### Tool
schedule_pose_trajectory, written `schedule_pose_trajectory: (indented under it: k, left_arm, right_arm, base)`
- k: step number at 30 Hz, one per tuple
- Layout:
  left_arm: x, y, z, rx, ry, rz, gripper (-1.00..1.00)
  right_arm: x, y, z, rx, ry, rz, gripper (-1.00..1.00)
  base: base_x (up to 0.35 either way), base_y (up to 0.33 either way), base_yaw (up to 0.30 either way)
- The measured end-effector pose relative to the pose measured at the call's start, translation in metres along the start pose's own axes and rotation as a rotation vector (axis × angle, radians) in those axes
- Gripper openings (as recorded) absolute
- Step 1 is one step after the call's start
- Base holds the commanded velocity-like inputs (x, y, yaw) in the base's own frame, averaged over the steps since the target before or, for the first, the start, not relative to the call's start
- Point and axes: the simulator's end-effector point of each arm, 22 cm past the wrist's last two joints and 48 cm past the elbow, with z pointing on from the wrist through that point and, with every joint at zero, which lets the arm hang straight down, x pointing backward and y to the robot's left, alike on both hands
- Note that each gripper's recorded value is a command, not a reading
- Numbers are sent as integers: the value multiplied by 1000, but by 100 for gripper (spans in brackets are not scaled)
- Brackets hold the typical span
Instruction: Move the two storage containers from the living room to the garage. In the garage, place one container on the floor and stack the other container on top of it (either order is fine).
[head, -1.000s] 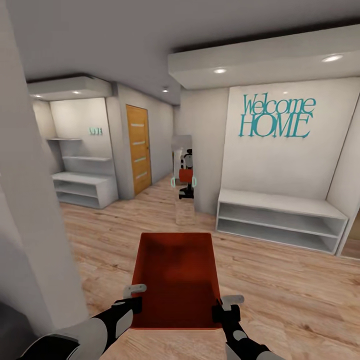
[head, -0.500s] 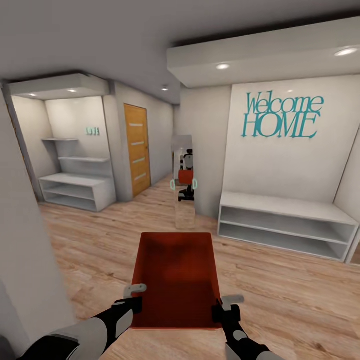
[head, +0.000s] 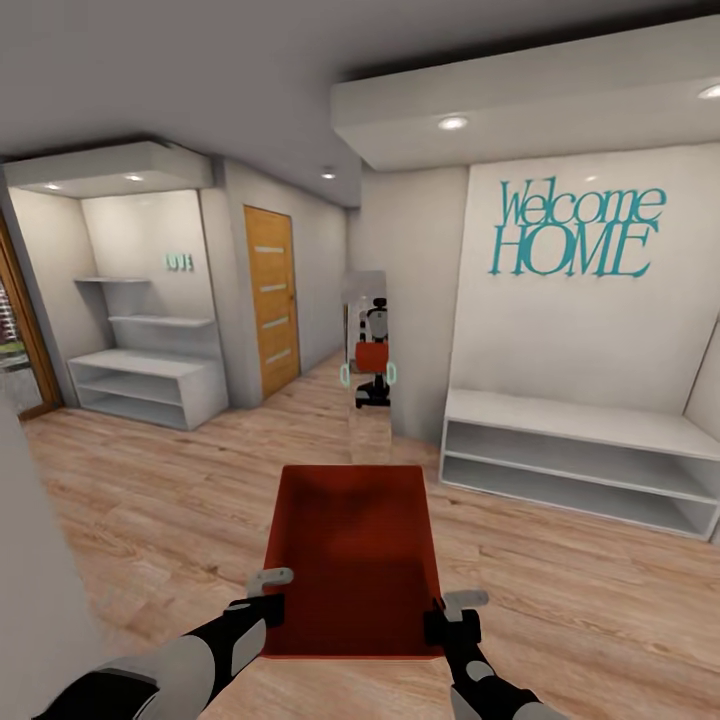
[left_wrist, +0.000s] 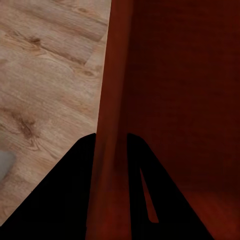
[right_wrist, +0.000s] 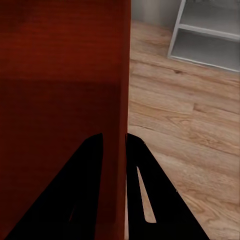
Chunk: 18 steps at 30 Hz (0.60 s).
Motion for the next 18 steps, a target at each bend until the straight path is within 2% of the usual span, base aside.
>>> schedule_pose_trajectory:
  k: [18]
  left_arm:
    - [0,0,0,0,0,0,-100]
  right_arm:
    - [0,0,0,0,-1,0,-100]
  base:
    - [323,0,0]
